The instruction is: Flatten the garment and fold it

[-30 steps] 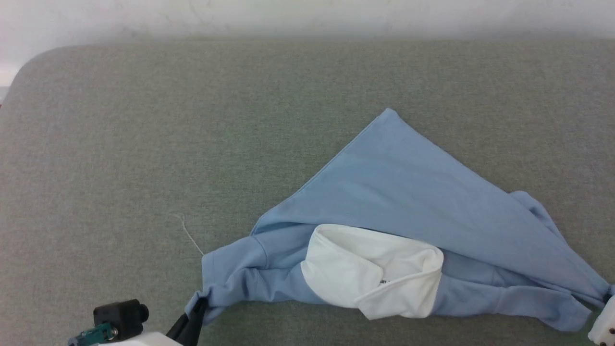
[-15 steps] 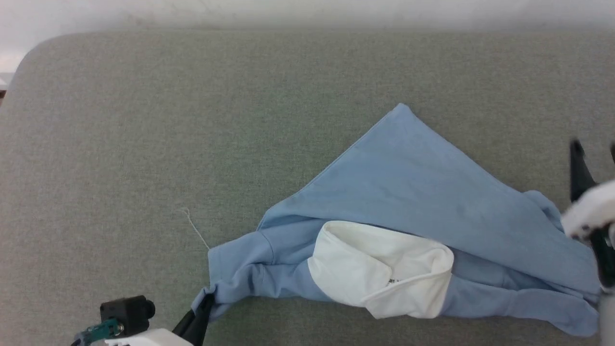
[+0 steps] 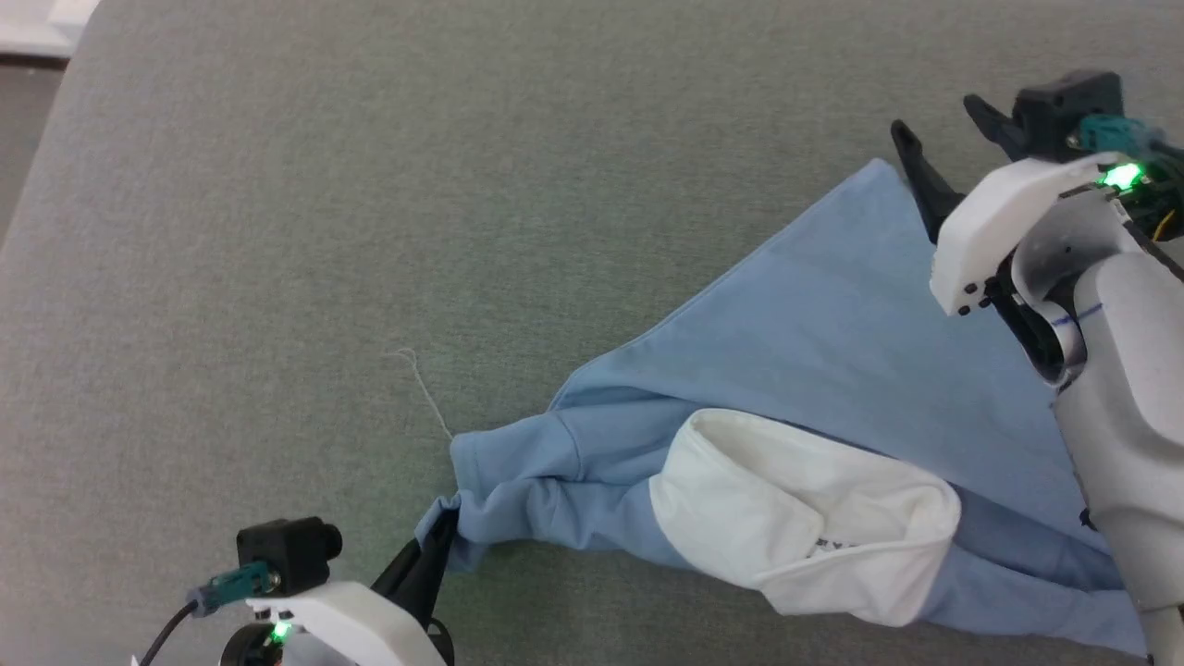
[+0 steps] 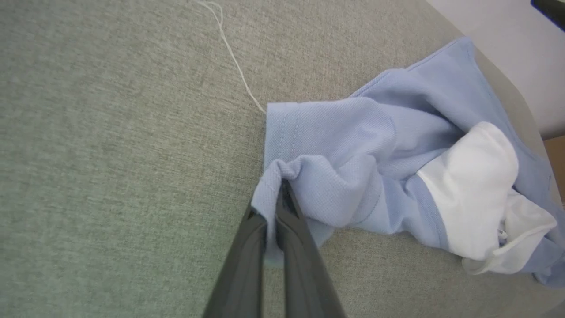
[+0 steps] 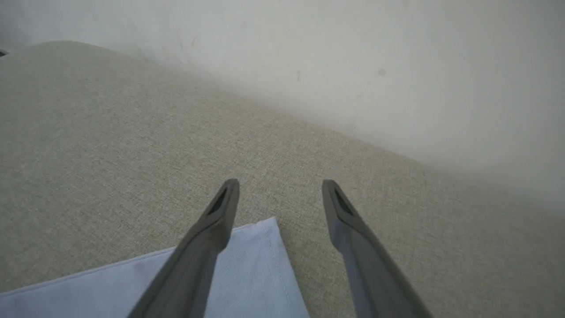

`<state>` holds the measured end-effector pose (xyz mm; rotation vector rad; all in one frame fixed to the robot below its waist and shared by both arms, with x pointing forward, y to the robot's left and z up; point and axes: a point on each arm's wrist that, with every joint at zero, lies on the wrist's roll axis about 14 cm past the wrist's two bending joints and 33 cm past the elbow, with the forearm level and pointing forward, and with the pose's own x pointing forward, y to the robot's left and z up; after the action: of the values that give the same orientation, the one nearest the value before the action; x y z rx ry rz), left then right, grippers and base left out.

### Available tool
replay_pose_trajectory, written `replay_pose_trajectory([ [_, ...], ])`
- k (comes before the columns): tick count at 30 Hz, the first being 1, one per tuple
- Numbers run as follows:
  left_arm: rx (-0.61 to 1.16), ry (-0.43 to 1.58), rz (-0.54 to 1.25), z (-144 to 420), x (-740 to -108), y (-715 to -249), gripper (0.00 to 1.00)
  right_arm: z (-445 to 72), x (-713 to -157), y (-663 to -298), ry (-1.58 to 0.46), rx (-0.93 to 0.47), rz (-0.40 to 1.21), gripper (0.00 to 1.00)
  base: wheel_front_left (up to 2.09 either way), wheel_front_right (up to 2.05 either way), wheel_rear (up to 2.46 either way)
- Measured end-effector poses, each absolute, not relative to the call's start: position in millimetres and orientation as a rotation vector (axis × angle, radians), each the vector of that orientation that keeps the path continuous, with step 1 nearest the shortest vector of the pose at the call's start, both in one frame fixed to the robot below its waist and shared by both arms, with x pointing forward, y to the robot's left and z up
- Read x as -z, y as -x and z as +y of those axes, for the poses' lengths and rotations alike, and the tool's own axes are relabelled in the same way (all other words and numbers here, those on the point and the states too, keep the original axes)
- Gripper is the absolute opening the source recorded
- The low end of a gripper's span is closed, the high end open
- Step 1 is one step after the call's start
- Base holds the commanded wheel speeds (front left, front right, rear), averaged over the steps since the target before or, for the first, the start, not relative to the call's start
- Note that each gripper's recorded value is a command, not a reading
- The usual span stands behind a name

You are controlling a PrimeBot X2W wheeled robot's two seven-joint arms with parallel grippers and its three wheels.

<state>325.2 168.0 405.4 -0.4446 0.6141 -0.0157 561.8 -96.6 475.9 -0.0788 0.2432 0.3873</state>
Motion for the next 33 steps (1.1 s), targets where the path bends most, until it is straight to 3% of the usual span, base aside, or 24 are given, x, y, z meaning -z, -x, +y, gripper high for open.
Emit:
replay_pose_trajectory([
  [12,-0.071,0.471,0.646,181.8,-381.6,-320.0,0.0,-77.8,-375.1,-574.8,0.207,-0.431,0.774,1.0,0.0,0.0,0.0],
  [13,-0.079,0.471,0.651,183.4,-379.5,-318.1,0.0,-77.8,-372.7,-576.4,0.217,-0.426,0.806,0.95,0.0,0.0,0.0],
  [14,-0.087,0.47,0.657,185.0,-377.6,-316.3,0.0,-77.0,-370.6,-576.9,0.23,-0.424,0.836,0.4,0.0,0.0,0.0],
  [16,-0.1,0.471,0.663,187.5,-375.5,-313.8,0.0,-75.1,-369.5,-578.0,0.248,-0.419,0.871,0.0,0.0,0.0,0.0],
  [22,-0.095,0.477,0.646,187.7,-378.4,-312.7,0.0,-78.0,-378.3,-572.9,0.225,-0.395,0.812,0.0,0.0,0.0,0.0],
  [33,-0.041,0.444,0.574,187.3,-402.5,-313.7,0.0,-109.2,-436.6,-533.0,0.024,-0.298,0.337,0.0,0.0,0.0,0.0],
])
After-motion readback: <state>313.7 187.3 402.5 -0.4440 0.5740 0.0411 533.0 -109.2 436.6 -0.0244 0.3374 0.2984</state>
